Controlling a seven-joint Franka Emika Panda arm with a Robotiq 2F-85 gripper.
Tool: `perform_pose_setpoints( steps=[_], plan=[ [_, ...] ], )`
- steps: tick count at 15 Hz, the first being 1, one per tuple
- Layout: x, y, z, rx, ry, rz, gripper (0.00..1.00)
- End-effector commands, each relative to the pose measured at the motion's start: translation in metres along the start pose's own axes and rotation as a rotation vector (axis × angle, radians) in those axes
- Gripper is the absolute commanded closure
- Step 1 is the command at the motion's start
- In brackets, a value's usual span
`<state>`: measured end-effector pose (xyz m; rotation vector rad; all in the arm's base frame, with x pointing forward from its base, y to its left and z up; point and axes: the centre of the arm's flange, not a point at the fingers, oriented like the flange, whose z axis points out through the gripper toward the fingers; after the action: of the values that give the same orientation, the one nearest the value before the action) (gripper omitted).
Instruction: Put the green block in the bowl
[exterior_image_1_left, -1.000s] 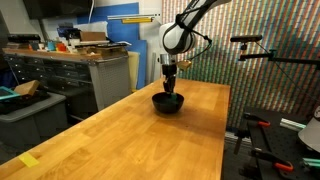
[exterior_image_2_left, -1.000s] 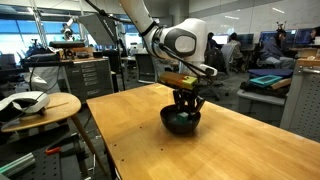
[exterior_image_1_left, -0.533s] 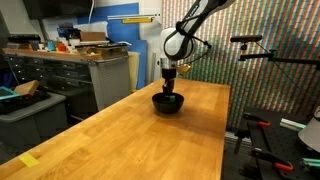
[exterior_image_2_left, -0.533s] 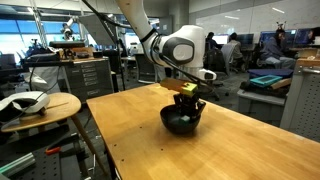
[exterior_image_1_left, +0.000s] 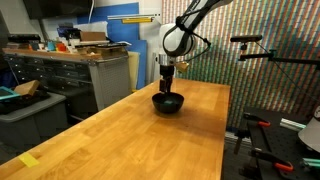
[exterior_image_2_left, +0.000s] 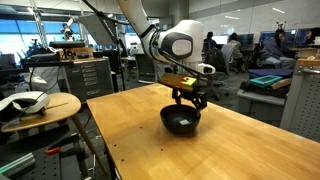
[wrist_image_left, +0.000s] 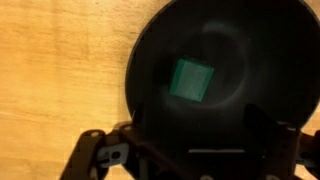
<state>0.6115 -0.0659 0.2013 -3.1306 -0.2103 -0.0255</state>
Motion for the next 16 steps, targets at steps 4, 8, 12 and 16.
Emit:
perform_pose_setpoints(
  steps=[4,8,12,16],
  plan=[
    [-0.007,0.016,-0.086,0.011,0.025,0.057,0.0],
    [-0.012,0.039,-0.135,0.017,0.04,0.131,0.0],
    [-0.014,0.044,-0.139,0.028,0.035,0.135,0.0],
    [-0.017,0.045,-0.149,0.034,0.036,0.142,0.0]
  ],
)
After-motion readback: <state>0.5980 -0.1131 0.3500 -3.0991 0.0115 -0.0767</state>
